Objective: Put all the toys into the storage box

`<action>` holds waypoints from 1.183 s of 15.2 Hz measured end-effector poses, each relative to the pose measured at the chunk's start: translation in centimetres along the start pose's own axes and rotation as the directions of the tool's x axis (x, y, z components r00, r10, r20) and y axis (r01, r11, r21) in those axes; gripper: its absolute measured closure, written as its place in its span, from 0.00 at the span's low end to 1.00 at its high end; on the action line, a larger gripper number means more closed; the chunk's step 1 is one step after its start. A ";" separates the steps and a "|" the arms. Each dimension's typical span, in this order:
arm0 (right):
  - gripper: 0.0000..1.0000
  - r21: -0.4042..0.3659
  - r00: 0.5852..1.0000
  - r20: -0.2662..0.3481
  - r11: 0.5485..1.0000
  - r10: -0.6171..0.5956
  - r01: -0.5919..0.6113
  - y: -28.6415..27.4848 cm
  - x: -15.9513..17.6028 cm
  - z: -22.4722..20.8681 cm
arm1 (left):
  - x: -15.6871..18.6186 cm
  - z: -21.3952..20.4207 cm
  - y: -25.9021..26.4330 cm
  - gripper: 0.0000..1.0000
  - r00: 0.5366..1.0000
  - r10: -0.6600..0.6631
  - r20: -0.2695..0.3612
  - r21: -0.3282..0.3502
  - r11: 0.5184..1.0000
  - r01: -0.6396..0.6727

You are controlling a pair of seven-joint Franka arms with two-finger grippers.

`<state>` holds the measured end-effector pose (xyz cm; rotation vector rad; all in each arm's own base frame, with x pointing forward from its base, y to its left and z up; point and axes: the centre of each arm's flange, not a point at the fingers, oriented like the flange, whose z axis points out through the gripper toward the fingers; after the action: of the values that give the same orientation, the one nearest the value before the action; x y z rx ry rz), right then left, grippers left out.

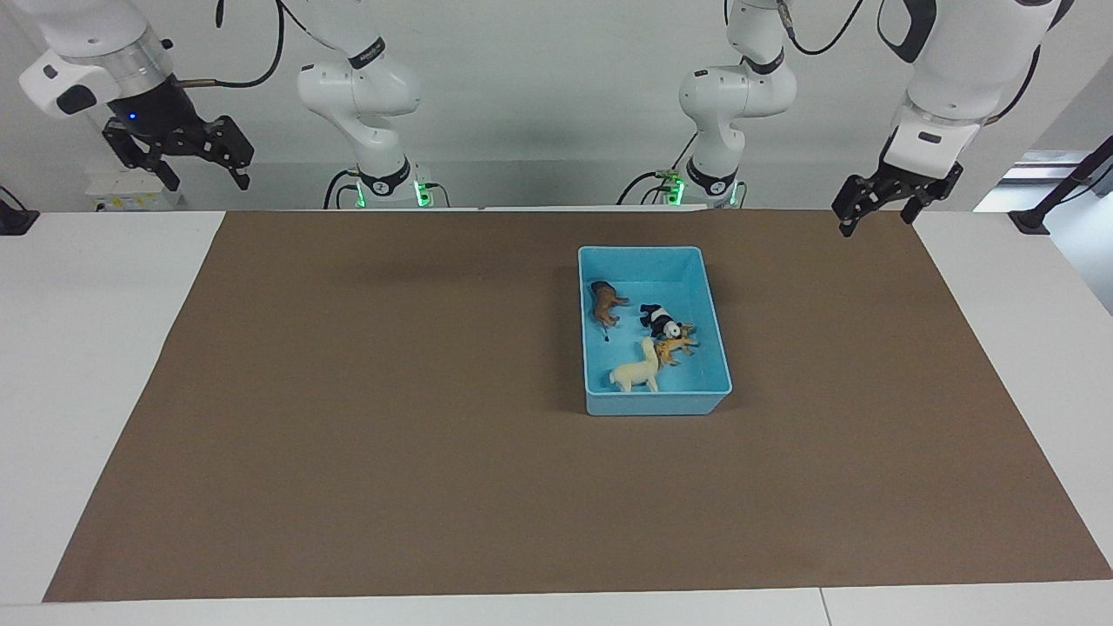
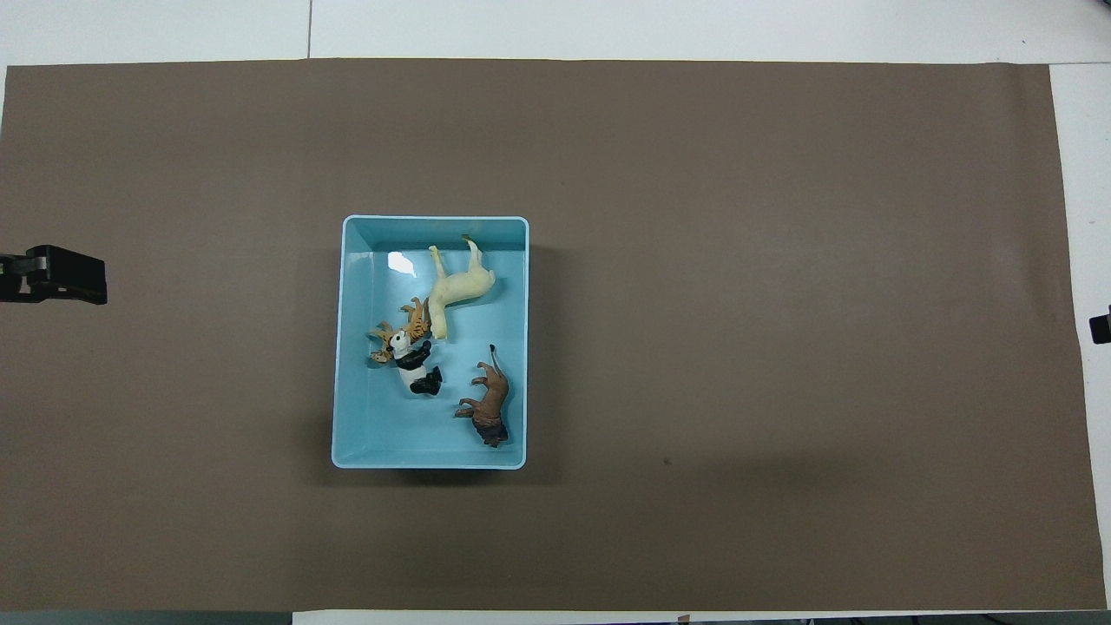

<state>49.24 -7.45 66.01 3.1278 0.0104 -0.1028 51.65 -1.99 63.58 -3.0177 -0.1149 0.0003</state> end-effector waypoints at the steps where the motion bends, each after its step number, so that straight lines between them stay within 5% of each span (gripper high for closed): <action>1: 0.00 -0.002 1.000 0.000 1.000 0.000 0.000 0.0 0.0 0.0 | -0.5 -0.4 -0.2 0.00 1.000 -0.003 0.000 -0.003 1.000 0.003; 18: 0.00 -0.003 1.000 0.000 1.000 -0.002 0.002 -0.1 0.0 0.0 | -0.2 0.7 1.3 0.00 0.994 0.110 0.028 -0.102 0.989 -0.106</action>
<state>49.26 -7.37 66.01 3.1248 0.0142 -0.1033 51.56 -3.17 62.70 -3.1210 0.0474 0.0577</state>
